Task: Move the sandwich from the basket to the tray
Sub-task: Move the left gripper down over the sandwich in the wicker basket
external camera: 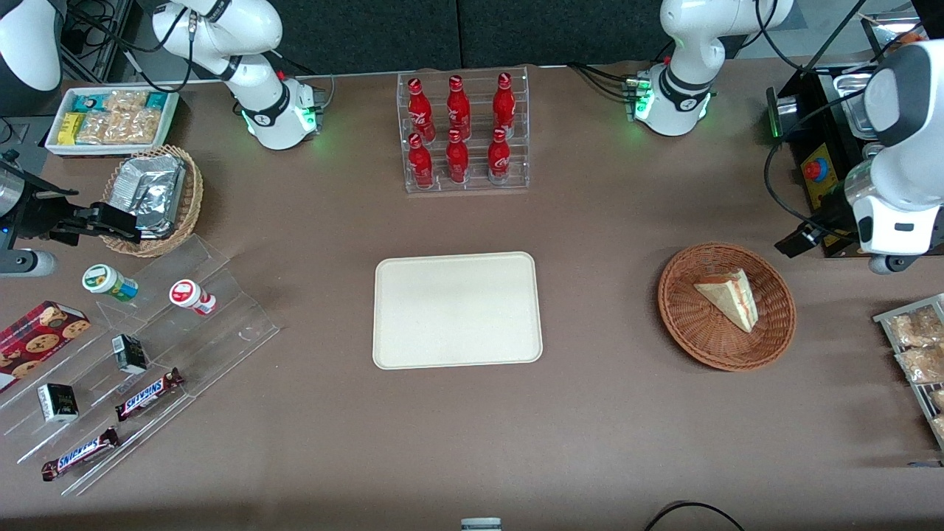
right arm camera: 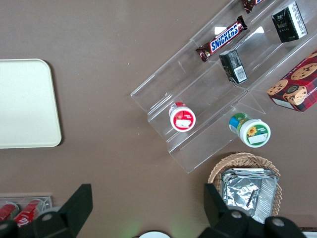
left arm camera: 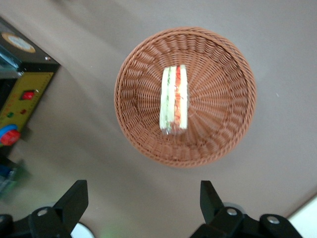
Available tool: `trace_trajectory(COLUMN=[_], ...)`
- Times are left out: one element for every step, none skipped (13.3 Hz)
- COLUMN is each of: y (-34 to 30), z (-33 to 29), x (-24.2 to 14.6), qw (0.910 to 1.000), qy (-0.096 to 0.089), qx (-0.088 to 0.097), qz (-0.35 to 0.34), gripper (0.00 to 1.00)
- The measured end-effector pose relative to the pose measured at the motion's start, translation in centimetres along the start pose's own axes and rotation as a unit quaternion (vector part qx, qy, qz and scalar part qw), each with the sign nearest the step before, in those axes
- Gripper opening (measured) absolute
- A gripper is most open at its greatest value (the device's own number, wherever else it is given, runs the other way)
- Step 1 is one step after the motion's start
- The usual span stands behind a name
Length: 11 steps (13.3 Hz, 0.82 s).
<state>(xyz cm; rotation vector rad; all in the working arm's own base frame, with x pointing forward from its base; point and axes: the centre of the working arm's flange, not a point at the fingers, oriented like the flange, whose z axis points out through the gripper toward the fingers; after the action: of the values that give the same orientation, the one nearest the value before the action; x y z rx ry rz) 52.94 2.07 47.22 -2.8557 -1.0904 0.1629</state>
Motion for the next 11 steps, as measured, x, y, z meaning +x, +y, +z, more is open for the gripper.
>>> trace_trajectory(y=[-0.1, -0.2, -0.3, -0.6, -1.0, -1.3, -1.7, -2.0, -2.3, -2.2, -2.0], z=[1.9, 3.9, 5.6, 7.0, 8.3, 9.4, 10.5, 11.6, 12.6, 13.3, 13.9], x=[0.0, -0.2, -0.4, -0.4, -0.3, -0.2, -0.1, 0.1, 0.3, 0.4, 0.6], qw=[0.9998, 0.9994, 0.9990, 0.9986, 0.9982, 0.9976, 0.9969, 0.9963, 0.9958, 0.9953, 0.9945], qy=[0.006, 0.012, 0.017, 0.021, 0.026, 0.032, 0.038, 0.042, 0.044, 0.044, 0.046], qx=[-0.006, -0.012, -0.017, -0.022, -0.028, -0.034, -0.041, -0.046, -0.049, -0.051, -0.055], qz=[-0.019, -0.030, -0.037, -0.042, -0.047, -0.050, -0.054, -0.060, -0.064, -0.069, -0.077], gripper=[1.00, 1.00, 1.00, 1.00, 1.00, 1.00, 1.00, 1.00, 1.00, 1.00, 1.00])
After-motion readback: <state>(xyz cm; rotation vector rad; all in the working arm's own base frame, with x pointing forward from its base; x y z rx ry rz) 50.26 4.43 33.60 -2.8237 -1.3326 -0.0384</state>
